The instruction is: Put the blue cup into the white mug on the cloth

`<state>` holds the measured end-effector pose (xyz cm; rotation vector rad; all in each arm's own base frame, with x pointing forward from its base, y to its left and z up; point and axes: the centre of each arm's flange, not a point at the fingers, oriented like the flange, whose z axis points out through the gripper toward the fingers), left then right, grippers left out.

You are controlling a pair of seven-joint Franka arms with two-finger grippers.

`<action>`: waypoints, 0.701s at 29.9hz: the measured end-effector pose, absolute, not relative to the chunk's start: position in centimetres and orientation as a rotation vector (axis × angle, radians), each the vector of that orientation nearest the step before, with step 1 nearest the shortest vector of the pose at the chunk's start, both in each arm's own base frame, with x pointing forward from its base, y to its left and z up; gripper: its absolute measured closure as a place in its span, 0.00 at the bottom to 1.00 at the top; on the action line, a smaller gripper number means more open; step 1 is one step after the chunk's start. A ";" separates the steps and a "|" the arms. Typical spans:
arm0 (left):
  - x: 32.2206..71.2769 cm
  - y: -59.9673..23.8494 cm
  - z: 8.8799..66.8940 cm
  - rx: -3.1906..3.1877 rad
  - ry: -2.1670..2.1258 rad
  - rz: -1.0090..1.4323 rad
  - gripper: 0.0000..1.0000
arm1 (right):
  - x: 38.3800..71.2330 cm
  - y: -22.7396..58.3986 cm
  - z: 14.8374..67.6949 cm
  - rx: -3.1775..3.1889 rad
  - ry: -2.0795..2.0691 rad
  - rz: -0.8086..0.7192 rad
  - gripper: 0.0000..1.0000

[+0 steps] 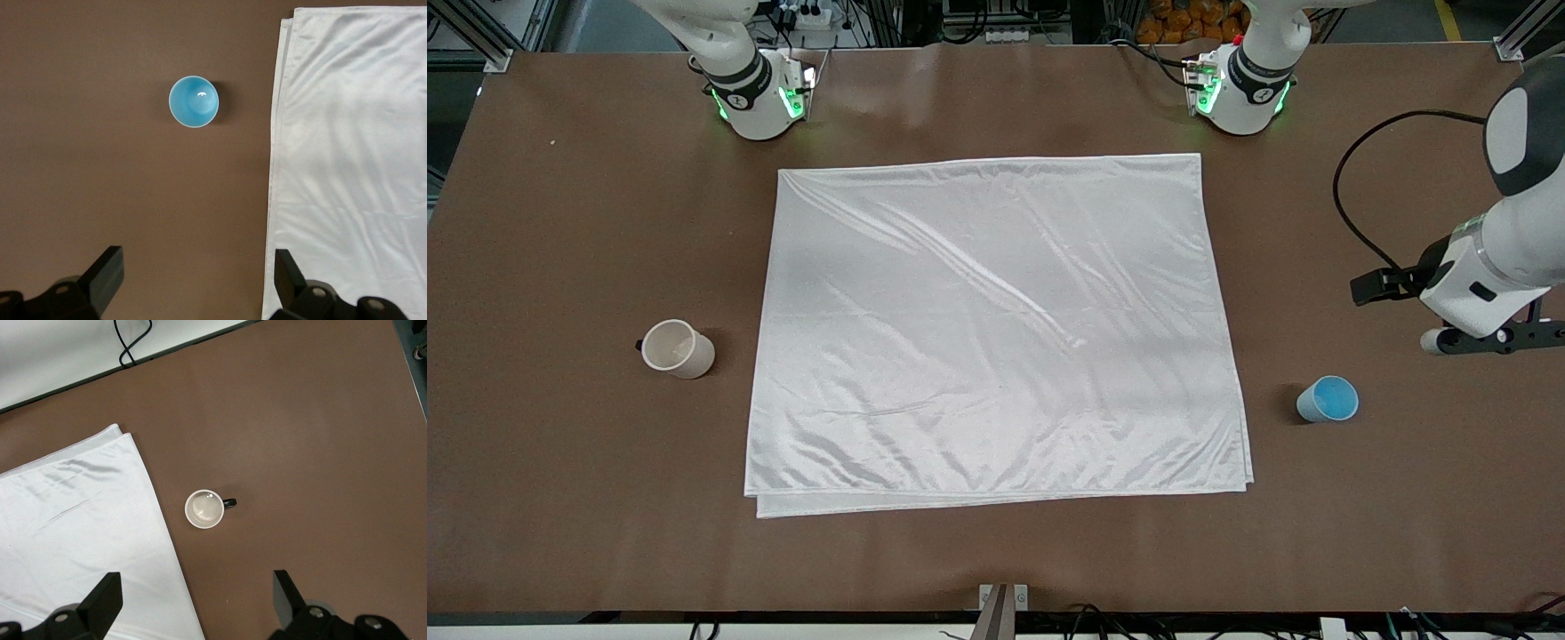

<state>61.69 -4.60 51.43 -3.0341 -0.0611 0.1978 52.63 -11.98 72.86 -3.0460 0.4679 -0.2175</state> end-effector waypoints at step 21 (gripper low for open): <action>66.3 -4.0 37.6 -3.031 -0.060 0.307 0.00 | 52.2 -14.3 72.6 -3.040 0.531 -0.216 0.00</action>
